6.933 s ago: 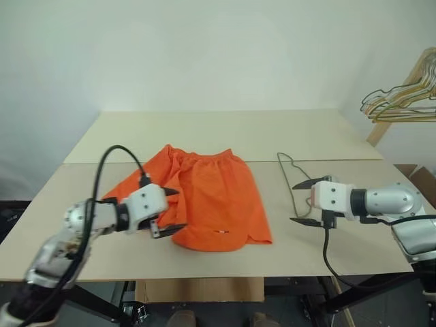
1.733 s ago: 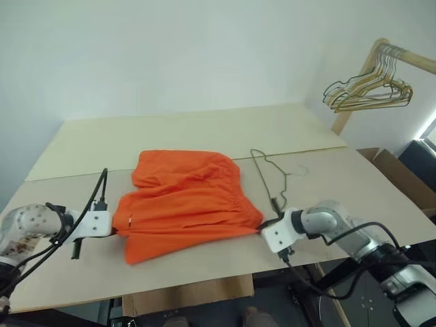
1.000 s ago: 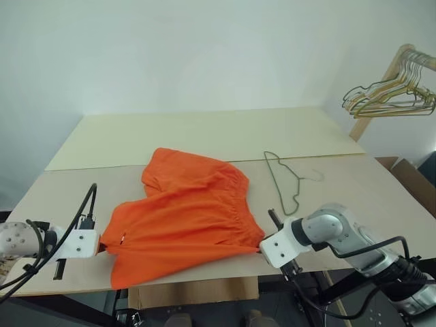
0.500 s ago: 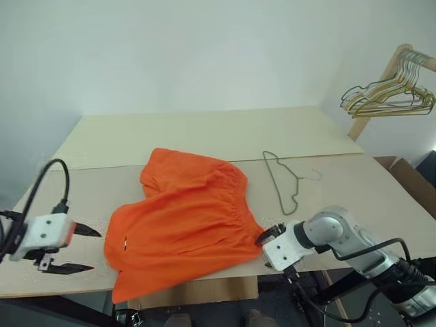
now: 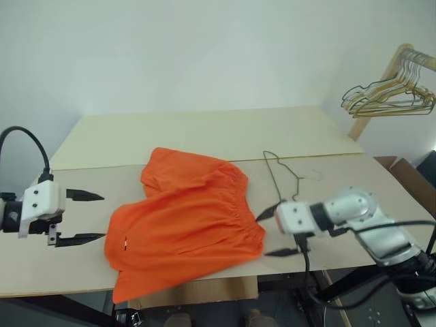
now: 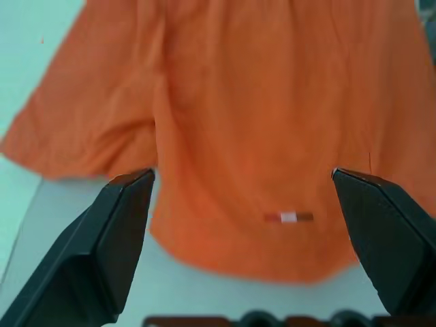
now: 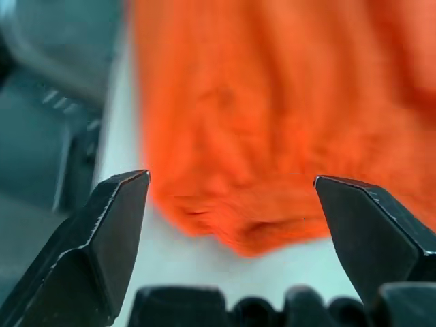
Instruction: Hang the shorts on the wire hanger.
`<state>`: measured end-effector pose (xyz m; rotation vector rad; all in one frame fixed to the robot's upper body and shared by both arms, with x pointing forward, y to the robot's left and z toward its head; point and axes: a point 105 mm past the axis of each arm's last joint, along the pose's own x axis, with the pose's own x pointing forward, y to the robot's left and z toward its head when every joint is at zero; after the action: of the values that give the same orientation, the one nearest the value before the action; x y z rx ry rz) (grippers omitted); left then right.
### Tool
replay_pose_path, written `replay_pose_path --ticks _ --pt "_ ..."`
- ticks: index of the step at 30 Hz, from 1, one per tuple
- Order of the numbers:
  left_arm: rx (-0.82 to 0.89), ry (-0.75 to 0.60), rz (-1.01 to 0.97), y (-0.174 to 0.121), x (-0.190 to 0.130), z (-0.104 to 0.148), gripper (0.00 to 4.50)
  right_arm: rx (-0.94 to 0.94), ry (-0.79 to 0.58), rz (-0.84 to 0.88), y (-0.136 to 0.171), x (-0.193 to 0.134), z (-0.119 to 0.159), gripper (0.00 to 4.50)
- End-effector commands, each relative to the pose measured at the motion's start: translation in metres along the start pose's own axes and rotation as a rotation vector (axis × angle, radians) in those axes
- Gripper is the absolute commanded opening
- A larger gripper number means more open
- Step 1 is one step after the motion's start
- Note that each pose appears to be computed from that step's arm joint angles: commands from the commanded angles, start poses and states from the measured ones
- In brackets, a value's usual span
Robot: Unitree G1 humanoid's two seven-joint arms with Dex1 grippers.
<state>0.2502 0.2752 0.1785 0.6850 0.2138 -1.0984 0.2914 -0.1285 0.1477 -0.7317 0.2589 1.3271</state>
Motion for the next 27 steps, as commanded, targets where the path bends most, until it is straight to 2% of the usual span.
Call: replay_pose_path --ticks 1,5,7,11,17,24,27 --pt "0.019 -0.122 0.048 0.006 0.011 0.024 4.5 0.218 -0.034 -0.206 -0.039 -0.01 -0.005 4.47" --pt "-0.038 -0.31 0.037 -0.003 0.028 0.048 4.5 0.544 0.04 -0.539 -0.092 -0.007 -0.035 4.47" --pt "-0.083 -0.403 -0.047 -0.018 0.032 0.061 4.5 0.704 0.086 -0.671 -0.109 -0.004 -0.054 4.47" --pt "-0.113 -0.495 -0.136 -0.038 0.043 0.079 4.5 0.801 0.182 -0.863 -0.129 0.001 -0.083 4.47" --pt "-0.159 -0.555 -0.115 -0.041 0.047 0.081 4.5 0.845 0.18 -0.841 -0.134 0.023 -0.088 4.47" --pt "-0.156 -0.517 -0.117 -0.049 0.053 0.074 4.5 0.853 0.214 -0.705 -0.117 0.049 -0.096 4.47" --pt "-0.149 -0.505 -0.115 -0.05 0.055 0.072 4.5 0.858 0.282 -0.702 -0.107 0.056 -0.111 4.47"
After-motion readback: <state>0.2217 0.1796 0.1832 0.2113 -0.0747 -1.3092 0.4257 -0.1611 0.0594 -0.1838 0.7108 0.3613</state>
